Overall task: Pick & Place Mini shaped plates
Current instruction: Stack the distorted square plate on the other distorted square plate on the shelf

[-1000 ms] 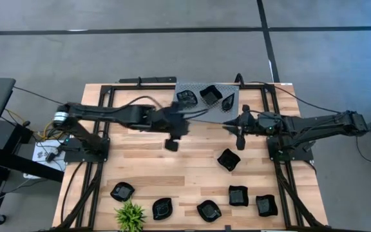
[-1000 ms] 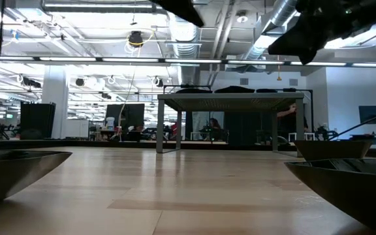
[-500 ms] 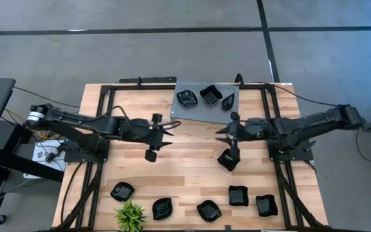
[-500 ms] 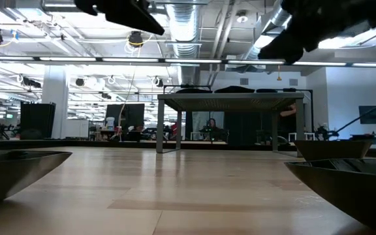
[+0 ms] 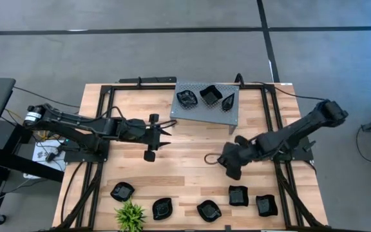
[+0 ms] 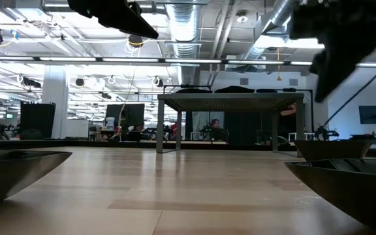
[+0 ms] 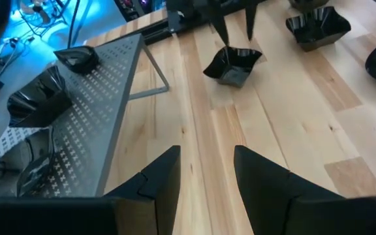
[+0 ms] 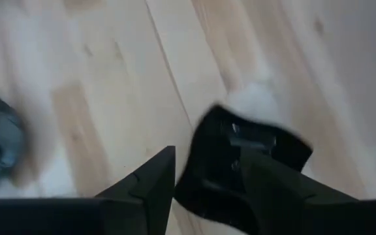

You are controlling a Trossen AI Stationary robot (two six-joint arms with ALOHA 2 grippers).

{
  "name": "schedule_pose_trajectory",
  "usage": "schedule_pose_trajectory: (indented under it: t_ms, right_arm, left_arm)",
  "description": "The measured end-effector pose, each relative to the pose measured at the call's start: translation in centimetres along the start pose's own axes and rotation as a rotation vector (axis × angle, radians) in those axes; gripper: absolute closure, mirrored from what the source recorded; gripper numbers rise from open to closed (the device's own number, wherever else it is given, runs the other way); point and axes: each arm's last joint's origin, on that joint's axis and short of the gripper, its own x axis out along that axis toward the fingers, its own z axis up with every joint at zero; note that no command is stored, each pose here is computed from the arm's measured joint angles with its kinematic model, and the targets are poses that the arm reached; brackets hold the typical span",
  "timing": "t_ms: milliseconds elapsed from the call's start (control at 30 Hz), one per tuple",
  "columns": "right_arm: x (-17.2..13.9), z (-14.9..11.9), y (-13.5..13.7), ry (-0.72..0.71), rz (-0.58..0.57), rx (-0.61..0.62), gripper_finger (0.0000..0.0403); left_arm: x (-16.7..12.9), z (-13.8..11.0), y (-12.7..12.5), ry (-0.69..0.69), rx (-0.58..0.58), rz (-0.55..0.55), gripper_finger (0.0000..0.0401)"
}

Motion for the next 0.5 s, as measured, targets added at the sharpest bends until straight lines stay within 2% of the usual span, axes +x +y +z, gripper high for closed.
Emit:
schedule_pose_trajectory:
  t_ms: [200, 400, 500]
  right_arm:
    - [2.0, -1.2, 1.5, 0.106, 0.005, 0.030, 0.0247]
    - [2.9, -2.0, 1.8, 0.183, -0.031, -0.005, 0.0250]
    - [3.1, -2.3, 1.8, 0.206, -0.041, -0.076, 0.0248]
  left_arm:
    - [0.0, 0.0, 0.0, -0.003, -0.001, 0.001, 0.0256]
    - [0.0, 0.1, 0.0, -0.011, -0.003, 0.004, 0.0256]
    - [0.0, 0.1, 0.1, -0.013, -0.004, 0.005, 0.0256]
